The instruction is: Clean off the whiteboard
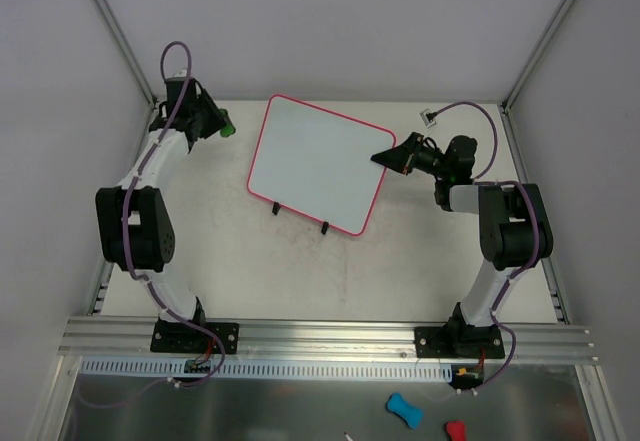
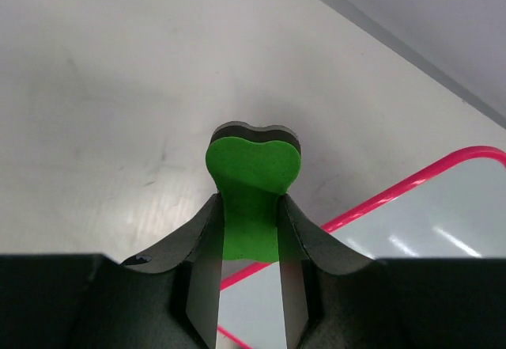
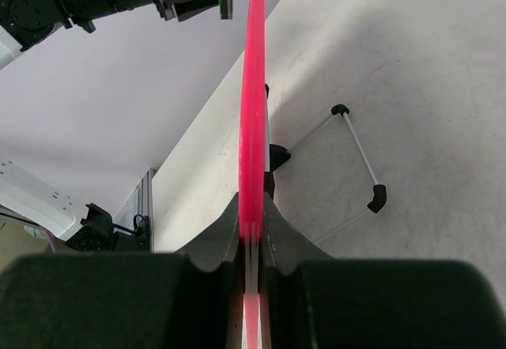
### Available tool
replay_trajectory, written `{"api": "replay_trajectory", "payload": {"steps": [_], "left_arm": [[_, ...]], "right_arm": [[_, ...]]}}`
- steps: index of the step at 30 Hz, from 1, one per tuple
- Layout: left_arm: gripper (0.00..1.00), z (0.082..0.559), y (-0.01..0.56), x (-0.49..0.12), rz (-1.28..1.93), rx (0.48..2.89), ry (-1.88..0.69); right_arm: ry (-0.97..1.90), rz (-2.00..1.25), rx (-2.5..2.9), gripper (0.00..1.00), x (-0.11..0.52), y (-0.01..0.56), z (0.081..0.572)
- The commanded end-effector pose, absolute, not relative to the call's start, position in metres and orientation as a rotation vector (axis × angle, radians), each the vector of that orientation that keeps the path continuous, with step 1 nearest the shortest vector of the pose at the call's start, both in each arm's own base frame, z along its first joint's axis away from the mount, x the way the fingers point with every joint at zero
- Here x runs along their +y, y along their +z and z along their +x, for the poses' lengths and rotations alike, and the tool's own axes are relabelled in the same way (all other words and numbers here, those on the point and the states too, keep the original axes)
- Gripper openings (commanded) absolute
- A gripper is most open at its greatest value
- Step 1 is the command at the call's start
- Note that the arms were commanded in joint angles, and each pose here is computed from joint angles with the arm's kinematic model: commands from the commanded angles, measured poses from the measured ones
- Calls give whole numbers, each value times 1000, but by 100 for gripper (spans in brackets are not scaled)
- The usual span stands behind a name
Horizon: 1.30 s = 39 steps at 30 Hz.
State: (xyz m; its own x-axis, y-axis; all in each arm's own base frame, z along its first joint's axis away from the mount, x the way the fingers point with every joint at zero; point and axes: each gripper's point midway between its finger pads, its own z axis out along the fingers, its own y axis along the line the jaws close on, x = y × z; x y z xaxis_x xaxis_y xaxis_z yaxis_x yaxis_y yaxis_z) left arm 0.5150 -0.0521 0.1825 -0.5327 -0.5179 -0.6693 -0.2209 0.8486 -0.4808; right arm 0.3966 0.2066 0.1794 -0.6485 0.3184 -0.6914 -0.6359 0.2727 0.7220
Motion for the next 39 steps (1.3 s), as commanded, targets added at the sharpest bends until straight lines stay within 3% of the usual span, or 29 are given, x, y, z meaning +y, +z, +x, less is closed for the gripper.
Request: {"api": "replay_trajectory", "payload": {"steps": [1, 11, 22, 24, 28, 31, 33, 35, 39], "left_arm": [[0, 488, 229, -34, -570, 2032, -430], [0, 400, 229, -36, -607, 2019, -527], [0, 351, 241, -43, -517, 1970, -552], [0, 344, 237, -47, -507, 1978, -570], [0, 337, 235, -45, -510, 1970, -557], [0, 334, 235, -45, -505, 1970, -558], [0, 334, 235, -45, -505, 1970, -558], [0, 333, 235, -46, -502, 1973, -564], [0, 331, 239, -49, -493, 1968, -581]], "right_arm": [[1482, -458, 1632, 0, 216, 200, 383], [1532, -376, 1588, 7, 205, 201, 395], [1532, -330, 1575, 10, 196, 198, 400], [1529, -335, 1574, 14, 196, 198, 399], [1520, -339, 1570, 27, 196, 198, 397], [1513, -338, 1568, 44, 195, 198, 397], [1507, -329, 1567, 87, 193, 198, 398], [1505, -333, 1563, 98, 193, 200, 398], [1496, -323, 1556, 99, 190, 203, 399]]}}
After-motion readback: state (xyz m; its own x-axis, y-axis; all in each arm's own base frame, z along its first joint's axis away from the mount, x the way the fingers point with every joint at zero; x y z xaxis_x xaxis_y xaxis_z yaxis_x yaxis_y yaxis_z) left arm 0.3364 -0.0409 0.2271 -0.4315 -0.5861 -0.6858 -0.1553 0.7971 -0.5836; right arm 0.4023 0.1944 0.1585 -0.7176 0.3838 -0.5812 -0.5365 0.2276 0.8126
